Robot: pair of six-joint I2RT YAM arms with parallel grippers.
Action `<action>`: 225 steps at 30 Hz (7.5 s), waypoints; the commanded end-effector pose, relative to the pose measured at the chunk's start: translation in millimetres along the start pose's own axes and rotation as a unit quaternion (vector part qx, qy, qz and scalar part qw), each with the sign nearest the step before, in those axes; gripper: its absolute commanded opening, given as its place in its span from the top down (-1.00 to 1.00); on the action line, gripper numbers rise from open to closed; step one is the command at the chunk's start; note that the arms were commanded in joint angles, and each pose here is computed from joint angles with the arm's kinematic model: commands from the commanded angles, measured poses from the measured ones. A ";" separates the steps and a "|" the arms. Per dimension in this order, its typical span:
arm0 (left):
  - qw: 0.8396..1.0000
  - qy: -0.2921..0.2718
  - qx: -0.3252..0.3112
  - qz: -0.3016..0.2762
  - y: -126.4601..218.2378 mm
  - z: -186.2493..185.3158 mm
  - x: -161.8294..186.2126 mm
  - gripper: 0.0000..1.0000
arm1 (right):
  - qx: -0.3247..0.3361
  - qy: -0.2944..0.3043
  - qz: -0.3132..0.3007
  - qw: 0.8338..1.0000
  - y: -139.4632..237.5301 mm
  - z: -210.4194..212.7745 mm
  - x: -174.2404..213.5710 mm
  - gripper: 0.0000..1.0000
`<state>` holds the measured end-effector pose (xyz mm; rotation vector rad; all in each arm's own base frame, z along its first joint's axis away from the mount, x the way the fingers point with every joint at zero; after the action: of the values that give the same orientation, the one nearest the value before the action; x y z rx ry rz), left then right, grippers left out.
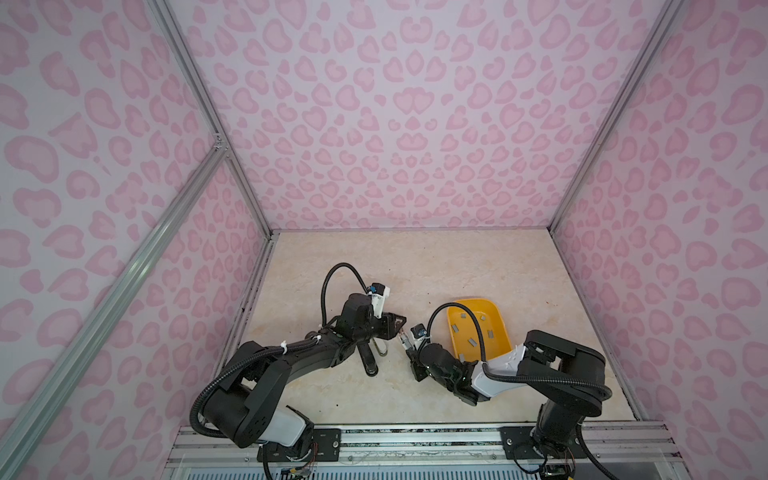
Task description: Load the staples into the stapler
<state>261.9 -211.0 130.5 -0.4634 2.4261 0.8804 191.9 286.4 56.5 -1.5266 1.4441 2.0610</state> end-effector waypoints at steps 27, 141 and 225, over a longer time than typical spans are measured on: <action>0.989 -0.008 -0.048 -0.137 55.4 1.4 -30.3 -0.03 | 0.070 -0.013 0.035 0.997 -7.6 0.2 4.8 0.07; 0.965 -0.149 0.005 -0.217 77.5 -9.5 34.2 0.03 | 0.061 -0.072 0.052 0.994 -11.4 -22.1 28.5 0.43; 0.952 -0.092 -0.061 -0.287 105.0 -2.0 20.5 -0.14 | 0.068 -0.071 0.044 0.994 1.4 -12.9 -34.1 -0.23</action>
<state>191.3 -150.0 167.1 -0.8867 1.9309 0.7215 220.6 288.8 96.5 -1.2496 1.5107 1.9997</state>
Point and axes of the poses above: each gripper's point midway between its finger pads, its own y axis back along the fingers, its own z axis along the line the jaws close on, x = y × z, the point moved 7 cm from there along y, back along the fingers, and after that the axes turned 10 degrees about y, right-handed, at the moved point
